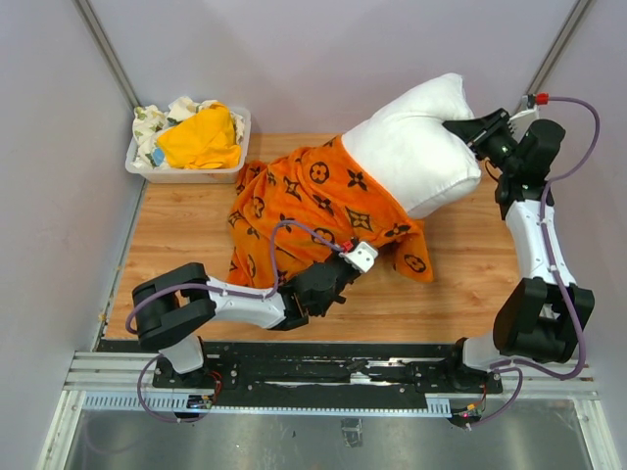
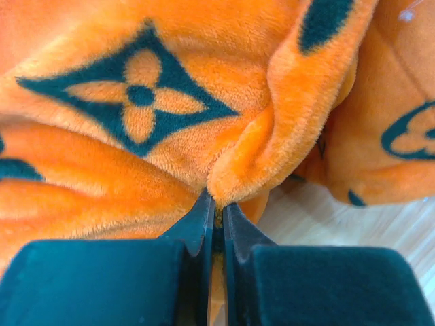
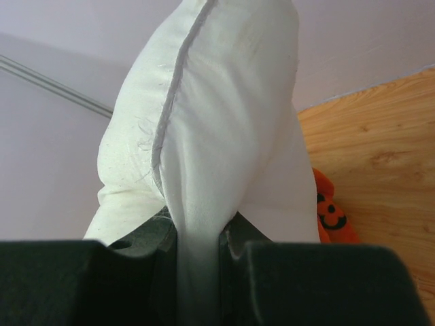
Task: Remove the pillowcase from the pillow
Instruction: Remove the pillow from the pillowcase.
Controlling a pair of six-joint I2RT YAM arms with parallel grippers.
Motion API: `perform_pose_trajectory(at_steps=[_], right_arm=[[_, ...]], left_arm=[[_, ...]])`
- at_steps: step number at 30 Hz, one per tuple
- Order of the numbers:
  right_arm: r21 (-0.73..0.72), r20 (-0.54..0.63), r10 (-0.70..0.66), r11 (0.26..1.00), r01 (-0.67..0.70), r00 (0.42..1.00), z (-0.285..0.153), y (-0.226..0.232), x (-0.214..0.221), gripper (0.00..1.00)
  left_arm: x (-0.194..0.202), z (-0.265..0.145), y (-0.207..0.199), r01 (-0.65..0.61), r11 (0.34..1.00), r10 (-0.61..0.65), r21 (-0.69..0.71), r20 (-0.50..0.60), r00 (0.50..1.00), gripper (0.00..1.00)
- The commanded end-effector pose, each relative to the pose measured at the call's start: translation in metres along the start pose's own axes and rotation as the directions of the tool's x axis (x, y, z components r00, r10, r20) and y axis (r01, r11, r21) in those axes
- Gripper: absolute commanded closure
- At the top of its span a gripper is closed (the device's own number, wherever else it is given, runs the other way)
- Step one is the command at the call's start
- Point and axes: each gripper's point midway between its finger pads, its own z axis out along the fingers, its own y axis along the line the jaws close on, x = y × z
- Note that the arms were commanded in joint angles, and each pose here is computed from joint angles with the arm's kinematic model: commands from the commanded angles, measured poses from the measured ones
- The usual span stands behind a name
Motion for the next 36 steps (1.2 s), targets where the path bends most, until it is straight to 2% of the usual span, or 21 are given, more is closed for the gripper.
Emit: perform_pose_trajectory(at_steps=[1,4,11,14,15,17,18,19,20,21,25,28,32,36], right_arm=[[-0.18,0.14,-0.069,0.979,0.094,0.988,-0.009,0.073,-0.06,0.99],[-0.235,0.164,-0.081,0.965,0.118,0.983,-0.008,0.099,-0.087,0.99],[-0.276,0.228,-0.12,0.944,0.182,0.966,-0.015,0.136,-0.128,0.99],[-0.273,0.227,-0.121,0.945,0.183,0.966,-0.016,0.134,-0.126,0.99],[-0.275,0.222,-0.115,0.945,0.176,0.968,-0.016,0.132,-0.122,0.99],[-0.273,0.217,-0.105,0.948,0.163,0.971,-0.017,0.125,-0.116,0.99],[-0.269,0.211,-0.1,0.95,0.156,0.972,-0.017,0.121,-0.113,0.99],[-0.266,0.203,-0.095,0.953,0.148,0.975,-0.017,0.116,-0.109,0.99],[-0.262,0.198,-0.092,0.954,0.143,0.976,-0.017,0.113,-0.107,0.99],[-0.262,0.198,-0.092,0.954,0.143,0.976,-0.017,0.112,-0.107,0.99],[-0.257,0.211,-0.095,0.955,0.149,0.973,-0.024,0.112,-0.119,0.99],[-0.248,0.227,-0.1,0.956,0.157,0.969,-0.032,0.111,-0.129,0.99],[-0.234,0.241,-0.092,0.961,0.15,0.966,-0.038,0.103,-0.134,0.99],[-0.246,0.236,-0.067,0.961,0.126,0.97,-0.037,0.098,-0.13,0.99]], left_arm=[[0.048,-0.021,0.001,0.044,0.999,-0.046,-0.021,-0.122,0.991,0.99],[0.09,-0.041,0.002,0.099,0.994,-0.108,-0.049,-0.223,0.969,1.0],[0.167,-0.091,0.006,0.214,0.962,-0.268,-0.17,-0.421,0.866,1.0],[0.176,-0.102,0.007,0.235,0.957,-0.289,-0.172,-0.448,0.846,1.0],[0.171,-0.102,0.007,0.244,0.957,-0.29,-0.16,-0.441,0.849,0.95],[0.152,-0.098,0.009,0.262,0.955,-0.298,-0.142,-0.405,0.864,0.72],[0.137,-0.093,0.012,0.275,0.951,-0.308,-0.141,-0.374,0.875,0.53],[0.122,-0.09,0.018,0.283,0.947,-0.318,-0.149,-0.343,0.884,0.25],[0.106,-0.087,0.026,0.295,0.94,-0.335,-0.169,-0.305,0.891,0.07],[0.092,-0.083,0.034,0.305,0.935,-0.346,-0.179,-0.279,0.896,0.01],[0.045,-0.072,0.07,0.38,0.905,-0.416,-0.19,-0.208,0.885,0.01],[0.035,-0.074,0.082,0.423,0.894,-0.447,-0.149,-0.209,0.87,0.01],[0.06,-0.082,0.084,0.404,0.895,-0.443,-0.19,-0.279,0.852,0.01],[0.1,-0.087,0.069,0.407,0.885,-0.466,-0.227,-0.385,0.797,0.01]])
